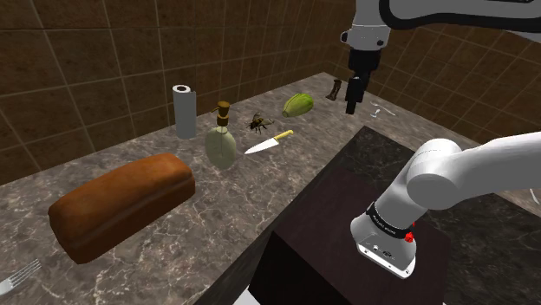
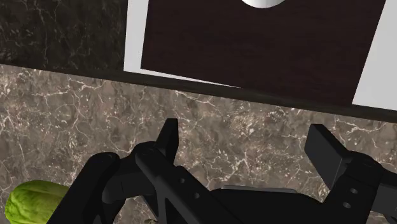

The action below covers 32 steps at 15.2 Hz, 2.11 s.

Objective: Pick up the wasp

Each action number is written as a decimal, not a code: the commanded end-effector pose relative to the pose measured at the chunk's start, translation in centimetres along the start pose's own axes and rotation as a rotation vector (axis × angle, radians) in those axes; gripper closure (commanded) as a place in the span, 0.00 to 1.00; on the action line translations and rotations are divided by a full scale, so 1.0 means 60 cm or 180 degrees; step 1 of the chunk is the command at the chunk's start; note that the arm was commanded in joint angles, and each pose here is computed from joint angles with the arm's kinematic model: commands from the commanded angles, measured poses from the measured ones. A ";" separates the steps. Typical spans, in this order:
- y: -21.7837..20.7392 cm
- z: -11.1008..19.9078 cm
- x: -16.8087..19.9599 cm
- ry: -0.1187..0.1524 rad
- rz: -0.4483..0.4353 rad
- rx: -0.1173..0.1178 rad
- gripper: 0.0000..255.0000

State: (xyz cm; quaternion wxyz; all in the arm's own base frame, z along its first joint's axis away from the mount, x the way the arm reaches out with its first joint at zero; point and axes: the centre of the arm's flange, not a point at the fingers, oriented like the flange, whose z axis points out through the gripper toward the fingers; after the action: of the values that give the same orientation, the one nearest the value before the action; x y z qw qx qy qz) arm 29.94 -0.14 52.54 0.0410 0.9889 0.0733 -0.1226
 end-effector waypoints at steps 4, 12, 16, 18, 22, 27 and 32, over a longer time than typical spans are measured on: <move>0.030 0.033 0.043 0.0063 -0.0122 -0.0013 0.00; 0.102 0.118 0.165 0.0230 -0.0447 -0.0048 0.00; 0.133 0.157 0.231 0.0313 -0.0609 -0.0066 0.00; 0.148 0.176 0.265 0.0355 -0.0690 -0.0074 0.00; 0.174 0.212 0.334 0.0439 -0.0853 -0.0092 0.00; 0.203 0.255 0.423 0.0543 -0.1056 -0.0114 0.00; 0.226 0.295 0.516 0.0647 -0.1259 -0.0136 0.00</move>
State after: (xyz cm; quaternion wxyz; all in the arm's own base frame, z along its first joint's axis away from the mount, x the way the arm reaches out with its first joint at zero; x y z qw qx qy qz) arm 56.26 -10.92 29.27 0.0298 0.9633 0.2651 -0.0300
